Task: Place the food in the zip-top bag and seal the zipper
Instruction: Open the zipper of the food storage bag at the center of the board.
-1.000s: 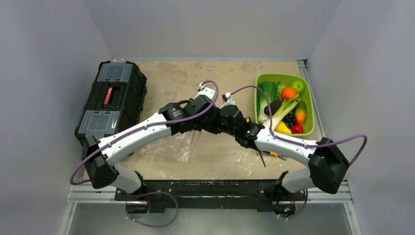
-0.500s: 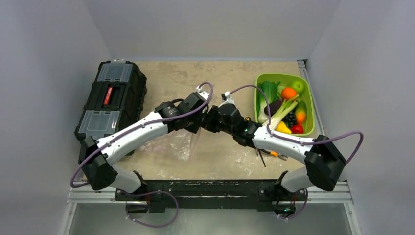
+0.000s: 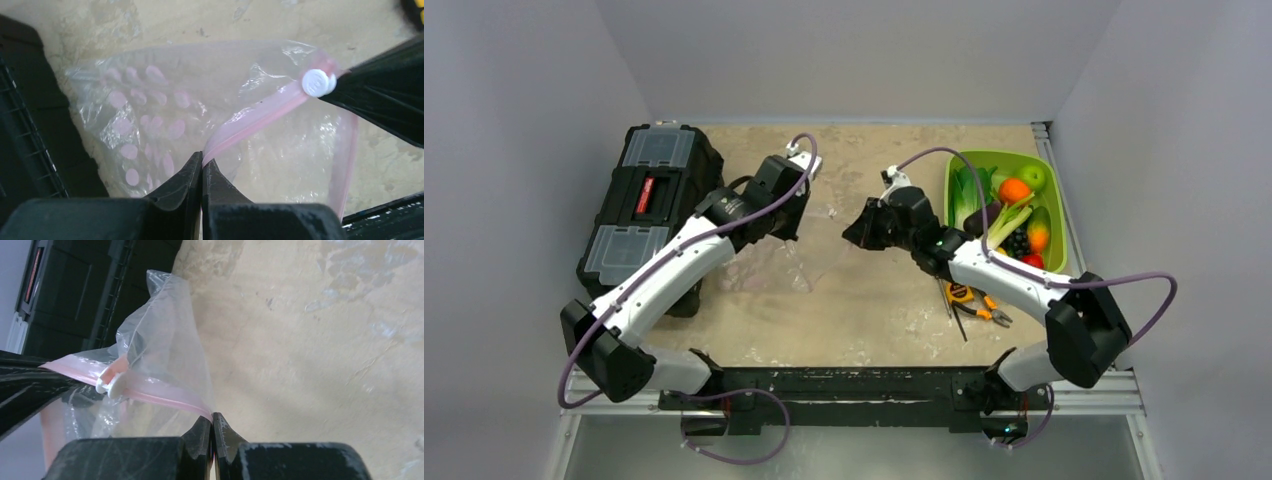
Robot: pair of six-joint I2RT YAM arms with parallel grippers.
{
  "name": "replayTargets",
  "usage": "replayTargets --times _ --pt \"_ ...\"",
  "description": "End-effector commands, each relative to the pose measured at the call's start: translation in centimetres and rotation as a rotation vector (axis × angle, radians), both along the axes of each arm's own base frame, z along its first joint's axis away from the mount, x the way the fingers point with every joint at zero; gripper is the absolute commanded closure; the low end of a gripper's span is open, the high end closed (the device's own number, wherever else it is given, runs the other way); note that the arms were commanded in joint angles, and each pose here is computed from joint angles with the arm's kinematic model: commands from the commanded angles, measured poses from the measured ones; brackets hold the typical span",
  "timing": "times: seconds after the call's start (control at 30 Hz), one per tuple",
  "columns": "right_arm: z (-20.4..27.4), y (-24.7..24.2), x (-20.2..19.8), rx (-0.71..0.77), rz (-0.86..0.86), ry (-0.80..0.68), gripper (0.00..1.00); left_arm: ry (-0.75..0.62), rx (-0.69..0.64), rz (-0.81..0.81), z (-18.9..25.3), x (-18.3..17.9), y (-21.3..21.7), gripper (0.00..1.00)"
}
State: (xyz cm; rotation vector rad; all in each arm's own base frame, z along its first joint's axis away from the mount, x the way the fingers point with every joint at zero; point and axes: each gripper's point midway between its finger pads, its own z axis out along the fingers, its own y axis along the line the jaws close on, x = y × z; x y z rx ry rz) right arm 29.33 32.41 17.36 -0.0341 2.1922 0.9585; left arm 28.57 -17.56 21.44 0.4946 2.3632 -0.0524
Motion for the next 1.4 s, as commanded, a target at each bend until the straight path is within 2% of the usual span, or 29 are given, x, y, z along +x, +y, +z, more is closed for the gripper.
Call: replayTargets --times 0.0,0.17,0.3,0.4,0.63,0.73,0.77,0.83,0.93,0.97,1.03,1.13,1.23,1.37 --pt "1.6 0.9 0.3 -0.018 0.212 -0.111 1.00 -0.015 -0.090 -0.076 2.5 1.1 -2.5 1.00" --pt "1.5 2.5 0.5 0.024 0.256 -0.092 1.00 0.051 -0.153 -0.051 0.7 1.8 -4.2 1.00" --pt "2.2 3.8 -0.1 0.098 0.276 -0.045 1.00 0.014 -0.097 -0.030 -0.1 2.2 -2.8 1.00" --pt "3.4 4.6 -0.7 0.160 0.265 -0.035 1.00 -0.015 -0.038 -0.022 -0.2 2.5 -1.6 0.90" --pt "4.4 5.1 -0.7 0.180 0.240 -0.035 1.00 -0.008 0.011 -0.056 -1.1 1.9 -1.3 0.65" --pt "4.2 5.2 -0.5 0.161 0.240 -0.037 1.00 -0.013 0.014 -0.060 -0.9 1.7 -1.2 0.62" --pt "4.2 5.1 -0.4 0.155 0.238 -0.039 1.00 -0.016 0.011 -0.068 -0.8 1.6 -1.2 0.63" --pt "4.5 5.1 -0.5 0.161 0.241 -0.040 1.00 -0.015 0.000 -0.091 -0.8 1.5 -1.5 0.71" --pt "5.5 5.8 -1.8 0.226 0.307 -0.033 1.00 -0.011 -0.018 -0.108 -0.5 1.3 -1.9 0.95" --pt "5.5 5.9 -1.9 0.233 0.318 -0.032 1.00 -0.016 -0.030 -0.108 -0.2 1.4 -2.1 1.00" --pt "4.8 5.6 -1.3 0.186 0.315 -0.032 1.00 -0.022 -0.069 -0.079 0.4 1.7 -2.6 1.00" --pt "3.4 4.7 -0.6 0.083 0.316 -0.025 1.00 0.053 -0.124 0.028 2.1 2.1 -3.8 1.00" --pt "3.3 3.6 0.3 0.040 0.293 -0.024 0.78 0.043 -0.100 0.104 2.9 3.8 -3.9 1.00" --pt "4.5 0.8 1.7 0.021 0.237 -0.031 0.61 0.024 -0.032 0.167 0.3 4.8 -2.8 1.00"
